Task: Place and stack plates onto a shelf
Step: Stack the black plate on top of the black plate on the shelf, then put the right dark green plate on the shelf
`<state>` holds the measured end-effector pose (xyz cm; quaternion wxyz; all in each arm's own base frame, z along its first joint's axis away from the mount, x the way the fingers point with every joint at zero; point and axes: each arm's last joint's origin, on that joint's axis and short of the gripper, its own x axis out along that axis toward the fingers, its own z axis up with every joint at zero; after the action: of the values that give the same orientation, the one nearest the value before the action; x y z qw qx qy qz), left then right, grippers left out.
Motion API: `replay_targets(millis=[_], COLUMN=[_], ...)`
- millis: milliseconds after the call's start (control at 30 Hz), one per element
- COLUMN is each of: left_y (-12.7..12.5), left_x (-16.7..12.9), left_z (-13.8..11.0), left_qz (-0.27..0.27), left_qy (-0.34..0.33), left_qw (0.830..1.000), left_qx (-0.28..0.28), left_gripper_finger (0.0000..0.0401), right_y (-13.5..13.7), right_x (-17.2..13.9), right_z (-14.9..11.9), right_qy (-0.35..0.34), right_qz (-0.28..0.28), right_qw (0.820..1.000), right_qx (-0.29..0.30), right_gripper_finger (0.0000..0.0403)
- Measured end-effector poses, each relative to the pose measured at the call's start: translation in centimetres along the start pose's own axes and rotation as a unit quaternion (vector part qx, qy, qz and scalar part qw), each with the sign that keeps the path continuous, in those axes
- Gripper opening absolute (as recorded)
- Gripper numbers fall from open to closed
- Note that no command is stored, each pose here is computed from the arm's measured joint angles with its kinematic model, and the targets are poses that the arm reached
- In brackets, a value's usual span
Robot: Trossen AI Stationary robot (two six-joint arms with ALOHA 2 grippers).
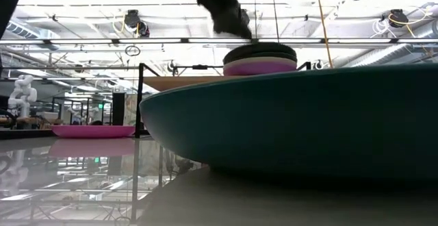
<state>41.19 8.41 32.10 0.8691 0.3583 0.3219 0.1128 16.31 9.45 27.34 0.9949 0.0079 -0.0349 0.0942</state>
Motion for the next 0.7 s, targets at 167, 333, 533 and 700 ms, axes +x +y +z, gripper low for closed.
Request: replay_targets(millis=[167, 333, 533, 700], left_y=[1.1, 2.4, 0.7, -3.7], left_x=[-4.8, -10.3, -14.3, -15.0], left_z=[2.0, 2.6, 1.5, 0.0], left_qz=[0.02, 0.018, -0.019, -0.027], left_qy=[-0.045, -0.067, -0.07, -0.137], left_qw=[0.998, 0.989, 0.979, 0.967], left_qx=[-0.035, -0.128, -0.191, -0.215], left_gripper_finger=[0.0197, 0.0197, 0.0197, 0.0197], right_y=[0.0, 0.1, 0.4, 0.6], right_x=[0.0, -0.1, -0.3, -0.6], right_z=[-0.3, -0.6, -1.7, -3.0], right_qy=[0.016, 0.029, 0.084, 0.146], right_qz=[0.0, 0.001, 0.012, 0.008], right_qw=[1.0, 0.999, 0.996, 0.988], right_qx=[0.0, 0.017, 0.02, 0.05], right_gripper_finger=[0.0114, 0.0114, 0.0114, 0.0114])
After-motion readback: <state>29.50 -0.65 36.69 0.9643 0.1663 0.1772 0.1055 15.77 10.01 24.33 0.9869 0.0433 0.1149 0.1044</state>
